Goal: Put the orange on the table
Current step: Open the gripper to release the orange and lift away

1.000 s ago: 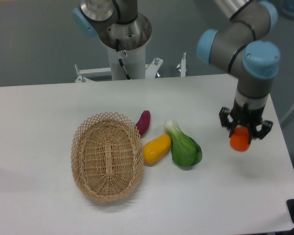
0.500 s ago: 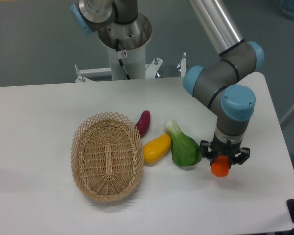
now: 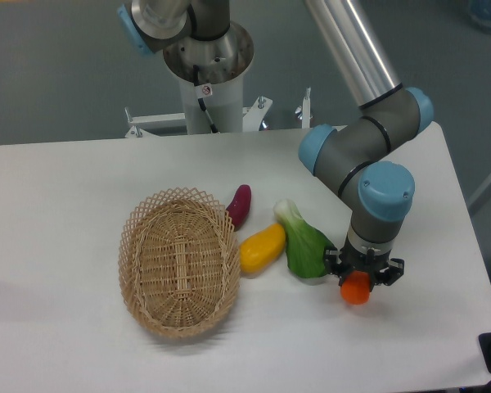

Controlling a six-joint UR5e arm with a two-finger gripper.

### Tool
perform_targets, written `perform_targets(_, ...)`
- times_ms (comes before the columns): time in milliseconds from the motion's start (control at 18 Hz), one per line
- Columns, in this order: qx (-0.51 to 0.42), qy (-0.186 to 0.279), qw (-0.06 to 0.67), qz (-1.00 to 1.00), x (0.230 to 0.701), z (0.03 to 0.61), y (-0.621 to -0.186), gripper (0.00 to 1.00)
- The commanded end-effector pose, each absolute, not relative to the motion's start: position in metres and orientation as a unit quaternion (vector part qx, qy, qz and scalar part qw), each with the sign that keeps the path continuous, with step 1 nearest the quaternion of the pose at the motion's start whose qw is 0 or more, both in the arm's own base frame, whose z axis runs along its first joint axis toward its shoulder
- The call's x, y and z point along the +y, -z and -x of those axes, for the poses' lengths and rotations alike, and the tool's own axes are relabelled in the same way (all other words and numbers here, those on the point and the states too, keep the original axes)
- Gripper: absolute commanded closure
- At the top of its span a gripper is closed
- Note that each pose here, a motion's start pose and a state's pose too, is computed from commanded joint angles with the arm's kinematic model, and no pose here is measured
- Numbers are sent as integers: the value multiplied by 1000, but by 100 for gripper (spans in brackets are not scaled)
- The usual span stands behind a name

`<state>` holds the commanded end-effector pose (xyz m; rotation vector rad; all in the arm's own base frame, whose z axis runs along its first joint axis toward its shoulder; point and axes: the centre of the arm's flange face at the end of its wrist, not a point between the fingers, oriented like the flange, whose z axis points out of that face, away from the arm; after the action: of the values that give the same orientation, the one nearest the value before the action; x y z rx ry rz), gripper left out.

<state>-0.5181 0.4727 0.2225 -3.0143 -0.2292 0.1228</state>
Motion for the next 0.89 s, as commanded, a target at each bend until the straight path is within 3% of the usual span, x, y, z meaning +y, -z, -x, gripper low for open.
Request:
perform_targets(56,-75,-41,58,995,473,518,-224,28)
perform_targets(111,-73,-44,60,995,473,519,-225,10)
perform_targets(222,-73,-46,60,994,473,519,-225,0)
perform_targets(889,-72,-88,86,990,469,520,-289,0)
